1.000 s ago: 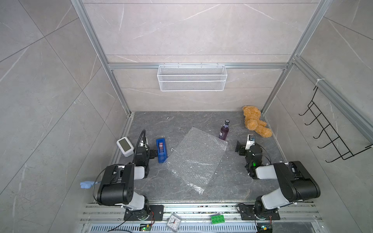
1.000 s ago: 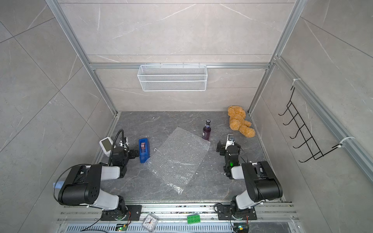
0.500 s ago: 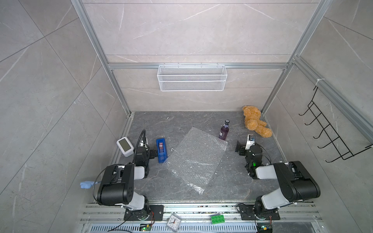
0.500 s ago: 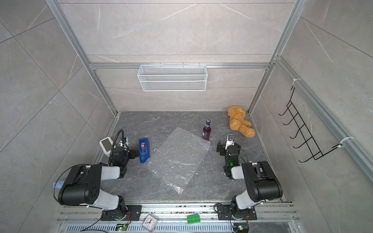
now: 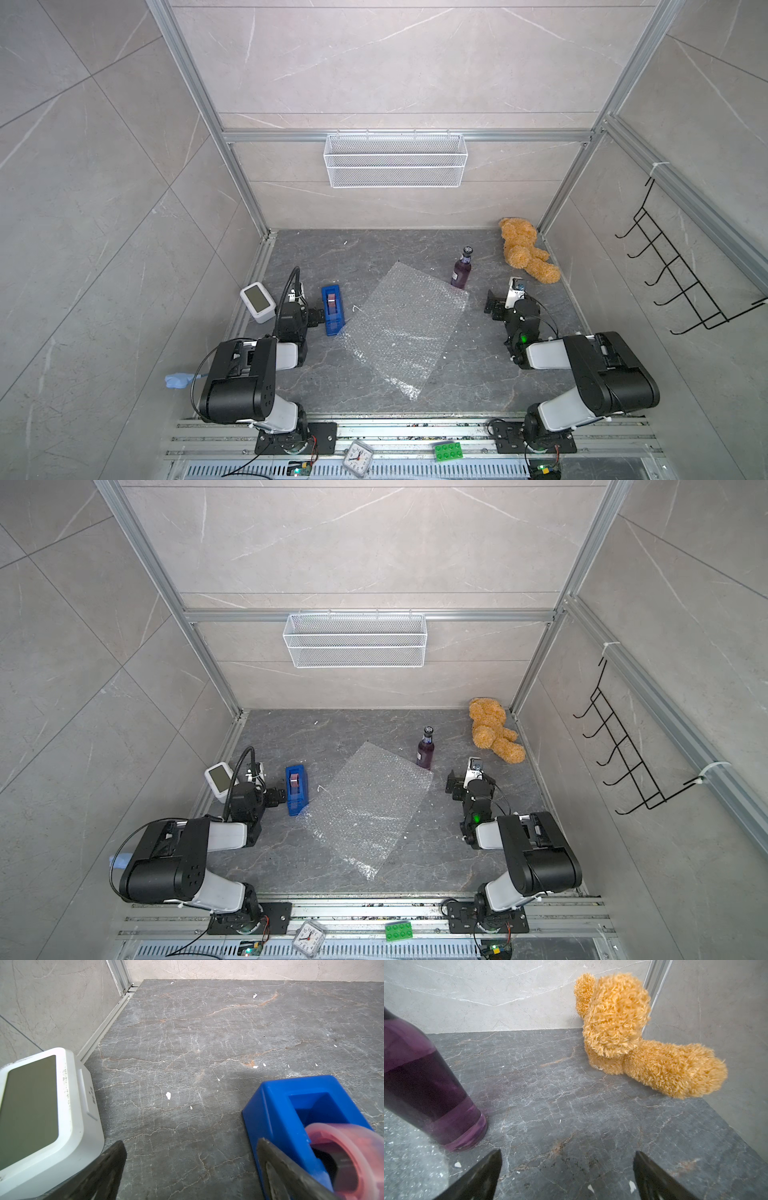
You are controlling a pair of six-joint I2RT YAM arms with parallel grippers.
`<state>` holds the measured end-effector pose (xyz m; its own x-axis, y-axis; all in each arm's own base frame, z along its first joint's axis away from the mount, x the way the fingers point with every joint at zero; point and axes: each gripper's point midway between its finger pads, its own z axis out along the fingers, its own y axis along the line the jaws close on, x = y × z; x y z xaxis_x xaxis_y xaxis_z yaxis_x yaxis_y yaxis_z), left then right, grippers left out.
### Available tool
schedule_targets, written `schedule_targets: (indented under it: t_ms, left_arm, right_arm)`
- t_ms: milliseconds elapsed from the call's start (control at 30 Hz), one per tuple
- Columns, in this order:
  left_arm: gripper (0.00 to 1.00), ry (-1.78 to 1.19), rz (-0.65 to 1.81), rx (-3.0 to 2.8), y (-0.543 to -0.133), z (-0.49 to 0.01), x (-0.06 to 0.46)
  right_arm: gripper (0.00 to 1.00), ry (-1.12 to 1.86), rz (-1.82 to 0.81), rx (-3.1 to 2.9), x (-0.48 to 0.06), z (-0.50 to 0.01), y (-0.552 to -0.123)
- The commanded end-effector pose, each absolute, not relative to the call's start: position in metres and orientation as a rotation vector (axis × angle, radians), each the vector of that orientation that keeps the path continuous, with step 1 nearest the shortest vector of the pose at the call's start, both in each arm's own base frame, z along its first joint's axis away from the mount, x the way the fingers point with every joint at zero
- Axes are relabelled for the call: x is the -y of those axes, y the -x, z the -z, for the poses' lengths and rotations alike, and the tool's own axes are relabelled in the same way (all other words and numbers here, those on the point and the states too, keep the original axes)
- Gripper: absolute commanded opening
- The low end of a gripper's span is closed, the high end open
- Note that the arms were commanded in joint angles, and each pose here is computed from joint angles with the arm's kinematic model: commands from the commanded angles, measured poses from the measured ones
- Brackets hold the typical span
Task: Wrap wine bottles in bubble wrap
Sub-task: Pick up the wine bottle from the center of the board.
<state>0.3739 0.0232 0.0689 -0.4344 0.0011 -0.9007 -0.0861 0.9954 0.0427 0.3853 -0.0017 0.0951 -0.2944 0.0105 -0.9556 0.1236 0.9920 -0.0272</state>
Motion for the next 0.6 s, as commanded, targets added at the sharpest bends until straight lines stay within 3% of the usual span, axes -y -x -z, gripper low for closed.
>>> schedule_targets:
  t_ms: [0, 367, 567]
  left_arm:
    - [1.0, 0.062, -0.074, -1.962, -0.385, -0.086, -0.02]
    - [1.0, 0.068, -0.082, -1.958, -0.384, -0.087, -0.022]
    - [1.0, 0.12, -0.122, -2.031, -0.385, -0.122, -0.03]
  right_arm:
    - [1.0, -0.089, 0.099, -1.864, -0.001, -0.099, -0.386]
    - [1.0, -0.091, 0.097, -1.864, -0.001, -0.099, -0.387]
    - [1.0, -0.083, 0.087, -1.826, -0.002, -0.108, -0.381]
